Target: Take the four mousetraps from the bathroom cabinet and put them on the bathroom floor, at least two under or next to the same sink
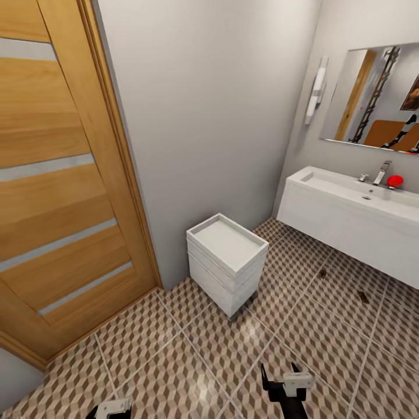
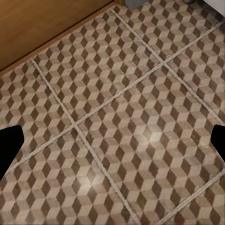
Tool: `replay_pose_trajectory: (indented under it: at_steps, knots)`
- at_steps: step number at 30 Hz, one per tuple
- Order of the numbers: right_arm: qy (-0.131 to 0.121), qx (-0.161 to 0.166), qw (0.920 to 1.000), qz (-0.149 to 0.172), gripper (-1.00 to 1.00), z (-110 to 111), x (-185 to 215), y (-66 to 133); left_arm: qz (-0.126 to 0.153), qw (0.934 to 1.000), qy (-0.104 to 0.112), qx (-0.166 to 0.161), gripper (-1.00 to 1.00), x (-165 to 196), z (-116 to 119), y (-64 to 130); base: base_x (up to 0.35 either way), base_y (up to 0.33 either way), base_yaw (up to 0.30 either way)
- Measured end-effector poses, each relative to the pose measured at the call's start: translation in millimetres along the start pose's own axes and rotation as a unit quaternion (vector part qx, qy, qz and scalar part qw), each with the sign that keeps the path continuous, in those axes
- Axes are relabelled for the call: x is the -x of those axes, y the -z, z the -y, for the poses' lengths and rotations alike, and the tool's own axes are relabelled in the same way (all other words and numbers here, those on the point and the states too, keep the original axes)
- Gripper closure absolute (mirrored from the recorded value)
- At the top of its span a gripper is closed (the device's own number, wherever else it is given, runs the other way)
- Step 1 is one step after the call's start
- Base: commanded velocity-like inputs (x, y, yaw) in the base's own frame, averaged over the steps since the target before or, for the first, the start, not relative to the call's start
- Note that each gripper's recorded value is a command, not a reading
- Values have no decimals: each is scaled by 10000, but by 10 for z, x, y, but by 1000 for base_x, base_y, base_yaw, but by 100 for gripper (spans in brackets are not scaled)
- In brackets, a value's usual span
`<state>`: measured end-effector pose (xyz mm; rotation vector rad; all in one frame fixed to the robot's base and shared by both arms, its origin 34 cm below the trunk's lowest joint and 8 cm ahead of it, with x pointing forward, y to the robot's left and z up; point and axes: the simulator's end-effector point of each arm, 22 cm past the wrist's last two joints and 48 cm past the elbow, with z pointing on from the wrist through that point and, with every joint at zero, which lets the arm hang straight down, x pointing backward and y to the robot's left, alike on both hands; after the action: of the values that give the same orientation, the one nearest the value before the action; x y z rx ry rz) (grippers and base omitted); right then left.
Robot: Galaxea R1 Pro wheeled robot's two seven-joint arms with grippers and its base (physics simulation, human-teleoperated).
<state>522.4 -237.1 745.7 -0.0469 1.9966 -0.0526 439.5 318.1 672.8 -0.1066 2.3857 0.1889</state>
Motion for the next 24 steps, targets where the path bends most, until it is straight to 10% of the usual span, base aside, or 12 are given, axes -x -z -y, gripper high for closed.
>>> replay_pose_trajectory:
  at_steps: [24]
  knots:
    - [1,4,10000,-62,-100,-3,-61,8,-66,10000,-10,3,-100,-62,-2,-2,0,0,125]
